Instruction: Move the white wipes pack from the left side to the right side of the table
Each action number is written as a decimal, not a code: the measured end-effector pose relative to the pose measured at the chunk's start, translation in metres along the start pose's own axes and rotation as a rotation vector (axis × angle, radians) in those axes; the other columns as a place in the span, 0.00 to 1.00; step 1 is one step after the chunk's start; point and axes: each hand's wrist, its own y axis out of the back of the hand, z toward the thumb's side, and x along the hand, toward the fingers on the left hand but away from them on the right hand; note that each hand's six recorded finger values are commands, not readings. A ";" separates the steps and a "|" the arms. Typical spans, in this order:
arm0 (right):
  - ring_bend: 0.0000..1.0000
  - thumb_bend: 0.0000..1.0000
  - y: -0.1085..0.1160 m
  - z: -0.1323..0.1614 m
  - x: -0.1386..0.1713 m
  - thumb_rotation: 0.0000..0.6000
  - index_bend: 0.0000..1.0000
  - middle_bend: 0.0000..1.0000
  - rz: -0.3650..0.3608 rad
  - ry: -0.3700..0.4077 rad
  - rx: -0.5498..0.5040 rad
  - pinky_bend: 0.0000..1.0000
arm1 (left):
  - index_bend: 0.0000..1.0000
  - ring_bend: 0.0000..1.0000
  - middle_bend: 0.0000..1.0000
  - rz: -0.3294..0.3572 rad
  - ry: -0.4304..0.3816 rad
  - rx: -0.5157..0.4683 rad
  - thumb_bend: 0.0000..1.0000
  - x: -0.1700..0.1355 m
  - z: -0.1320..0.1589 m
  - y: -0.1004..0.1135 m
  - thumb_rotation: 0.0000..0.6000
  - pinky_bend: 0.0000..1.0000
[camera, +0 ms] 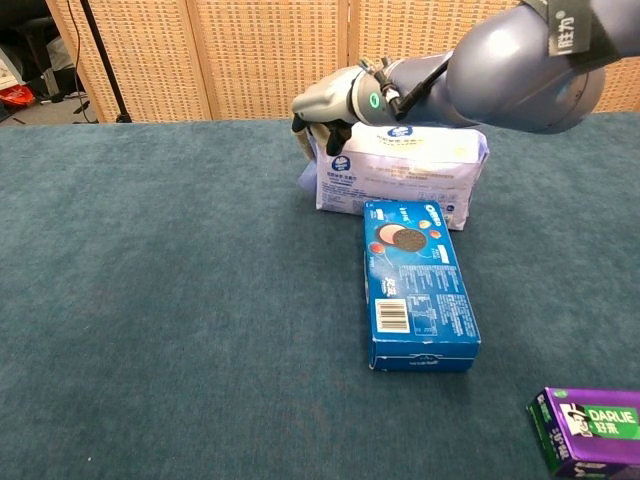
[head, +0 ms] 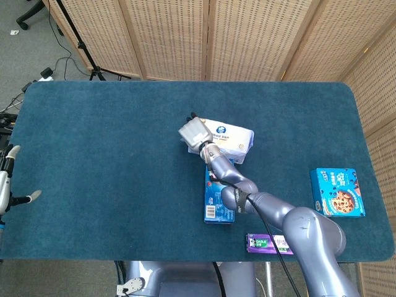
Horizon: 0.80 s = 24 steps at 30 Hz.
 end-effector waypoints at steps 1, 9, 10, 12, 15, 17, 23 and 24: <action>0.21 1.00 -0.001 -0.004 0.001 1.00 0.37 0.39 0.001 -0.008 0.005 0.13 | 0.00 0.00 0.00 -0.001 -0.001 0.000 0.07 0.000 0.000 0.000 1.00 0.00; 0.21 1.00 -0.018 -0.039 0.008 1.00 0.38 0.39 0.036 -0.071 0.024 0.15 | 0.00 0.00 0.00 -0.013 -0.007 0.000 0.07 0.001 0.002 -0.003 1.00 0.00; 0.21 1.00 -0.021 -0.044 0.009 1.00 0.38 0.39 0.039 -0.081 0.025 0.15 | 0.00 0.00 0.00 -0.017 -0.009 0.000 0.07 0.001 0.003 -0.004 1.00 0.00; 0.21 1.00 -0.025 -0.056 0.011 1.00 0.38 0.39 0.046 -0.109 0.027 0.15 | 0.00 0.00 0.00 -0.019 -0.011 0.000 0.08 0.001 0.003 -0.004 1.00 0.00; 0.21 1.00 -0.031 -0.073 0.015 1.00 0.38 0.39 0.053 -0.152 0.018 0.15 | 0.00 0.00 0.00 -0.019 -0.014 -0.001 0.08 0.000 0.004 -0.004 1.00 0.00; 0.21 1.00 -0.034 -0.086 0.017 1.00 0.38 0.39 0.057 -0.184 0.012 0.15 | 0.00 0.00 0.00 -0.018 -0.017 -0.001 0.08 0.000 0.004 -0.004 1.00 0.00; 0.21 1.00 -0.041 -0.126 0.027 1.00 0.38 0.39 0.069 -0.283 -0.021 0.16 | 0.00 0.00 0.00 -0.018 -0.029 0.002 0.08 -0.002 0.007 -0.004 1.00 0.00; 0.21 1.00 -0.042 -0.132 0.029 1.00 0.38 0.39 0.071 -0.299 -0.026 0.16 | 0.00 0.00 0.00 -0.018 -0.031 0.003 0.08 -0.002 0.007 -0.005 1.00 0.00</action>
